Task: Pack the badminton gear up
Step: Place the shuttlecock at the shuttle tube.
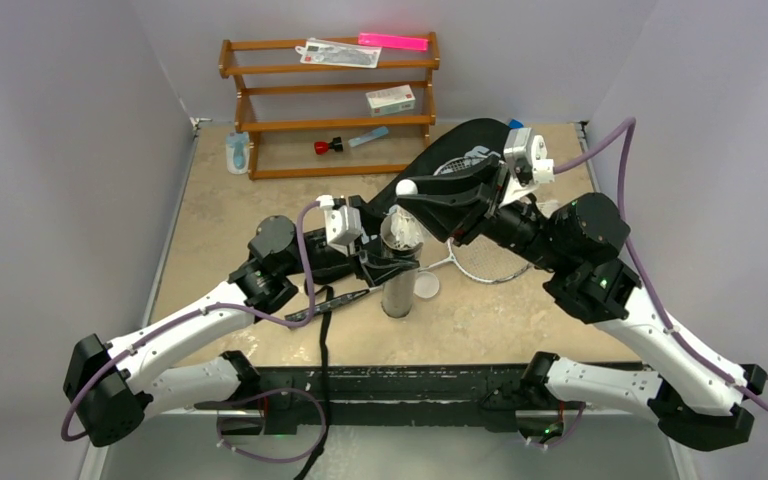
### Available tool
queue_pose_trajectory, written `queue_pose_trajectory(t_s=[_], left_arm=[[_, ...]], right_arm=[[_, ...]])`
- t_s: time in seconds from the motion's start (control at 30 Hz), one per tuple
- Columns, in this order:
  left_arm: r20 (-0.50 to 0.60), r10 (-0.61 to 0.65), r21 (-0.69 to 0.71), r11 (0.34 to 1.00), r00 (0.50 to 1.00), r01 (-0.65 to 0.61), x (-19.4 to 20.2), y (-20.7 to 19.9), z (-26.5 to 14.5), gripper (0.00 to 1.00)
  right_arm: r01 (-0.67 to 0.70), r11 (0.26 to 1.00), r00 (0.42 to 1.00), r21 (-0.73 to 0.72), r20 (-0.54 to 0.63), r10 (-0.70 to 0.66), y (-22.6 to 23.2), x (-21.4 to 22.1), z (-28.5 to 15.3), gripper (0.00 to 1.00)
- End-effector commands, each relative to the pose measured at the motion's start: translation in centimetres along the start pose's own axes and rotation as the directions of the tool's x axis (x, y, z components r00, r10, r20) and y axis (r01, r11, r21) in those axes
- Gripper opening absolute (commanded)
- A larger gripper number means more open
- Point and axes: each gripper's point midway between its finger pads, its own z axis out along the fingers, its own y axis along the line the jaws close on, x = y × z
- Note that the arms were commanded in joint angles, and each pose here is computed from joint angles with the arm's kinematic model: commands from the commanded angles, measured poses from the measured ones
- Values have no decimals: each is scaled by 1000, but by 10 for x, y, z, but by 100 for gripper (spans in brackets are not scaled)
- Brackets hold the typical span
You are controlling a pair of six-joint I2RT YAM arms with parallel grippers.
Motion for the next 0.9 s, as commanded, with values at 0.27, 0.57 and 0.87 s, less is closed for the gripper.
queue_pose_trajectory(t_s=[0.27, 0.57, 0.87], left_arm=[[13, 9, -59, 998, 1000, -9, -14, 9, 0, 63], [13, 5, -68, 998, 1000, -5, -15, 11, 0, 86], [7, 11, -74, 997, 1000, -10, -15, 12, -1, 84]], right_arm=[[-71, 992, 996, 106, 58, 65, -20, 0, 9, 18], [-74, 988, 997, 134, 28, 71, -29, 17, 19, 18], [-72, 982, 997, 173, 14, 71, -38, 27, 20, 17]])
